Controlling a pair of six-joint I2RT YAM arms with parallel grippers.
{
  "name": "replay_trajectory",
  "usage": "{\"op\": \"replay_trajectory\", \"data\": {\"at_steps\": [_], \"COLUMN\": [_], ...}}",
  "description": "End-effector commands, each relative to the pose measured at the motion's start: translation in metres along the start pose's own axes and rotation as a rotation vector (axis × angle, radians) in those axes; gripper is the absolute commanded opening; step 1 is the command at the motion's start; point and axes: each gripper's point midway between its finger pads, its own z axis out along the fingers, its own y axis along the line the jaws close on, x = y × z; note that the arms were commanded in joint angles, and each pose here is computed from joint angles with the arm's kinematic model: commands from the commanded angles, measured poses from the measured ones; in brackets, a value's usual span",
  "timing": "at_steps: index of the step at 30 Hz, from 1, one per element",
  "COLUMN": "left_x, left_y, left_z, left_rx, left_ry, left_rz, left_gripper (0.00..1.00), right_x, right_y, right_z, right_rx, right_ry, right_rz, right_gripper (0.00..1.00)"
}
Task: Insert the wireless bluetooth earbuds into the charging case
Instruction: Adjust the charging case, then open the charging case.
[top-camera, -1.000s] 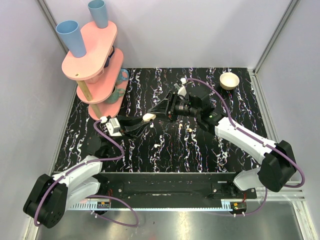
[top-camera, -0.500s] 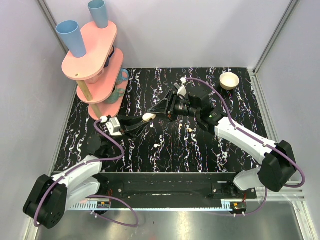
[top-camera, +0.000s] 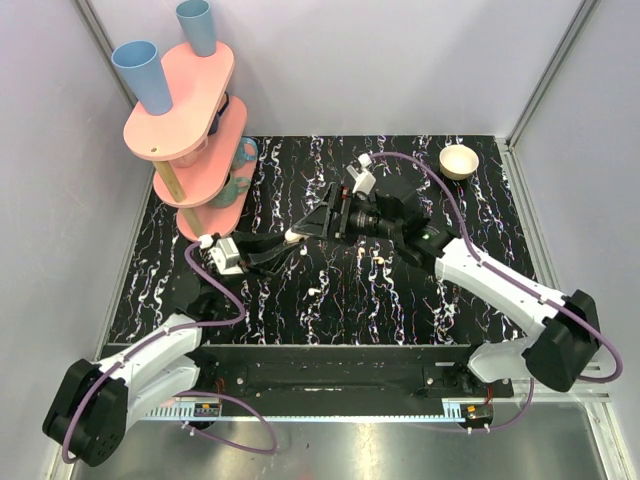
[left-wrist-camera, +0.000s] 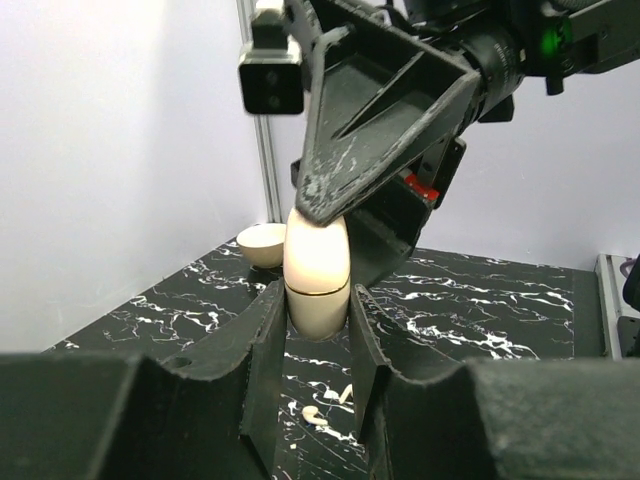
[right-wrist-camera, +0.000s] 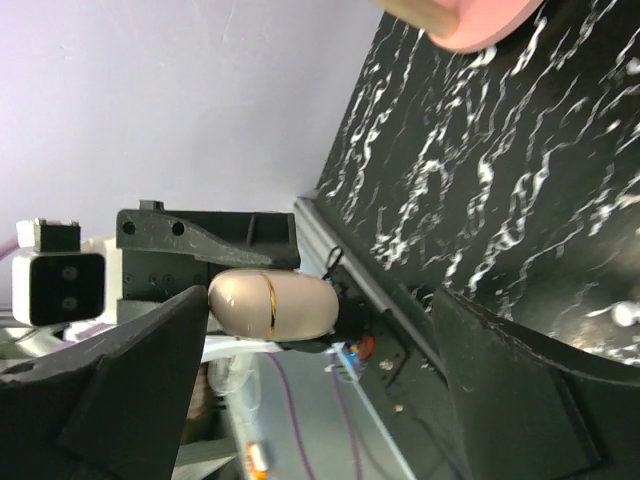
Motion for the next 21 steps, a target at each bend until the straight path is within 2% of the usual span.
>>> {"op": "replay_trajectory", "data": {"at_steps": [1, 7, 15, 21], "left_x": [-0.039, -0.037, -0.035, -0.032], "left_y": [0.008, 0.008, 0.006, 0.002], "left_z": [0.006, 0.009, 0.012, 0.013], "left_rx": [-0.039, -0.032, -0.011, 0.017], "left_ry": [-0.109, -0.095, -0.083, -0.068], "left_rz": [0.085, 0.076, 0.064, 0.057], "left_gripper": [0.0, 0.0, 0.0, 0.0], "right_x": [-0.024, -0.025, -0.024, -0.03], "right_y": [0.021, 0.02, 0.017, 0.02], "right_z": [-0.027, -0.043, -0.043, -0.041], "right_rx": [0.016, 0.071, 0.088, 0.091], "right_ry": [-0.099, -0.057, -0.029, -0.051], "right_rz": [-0.277, -0.495, -0.539, -0.541], "right_gripper": [0.97, 0.87, 0.66, 0.65]}}
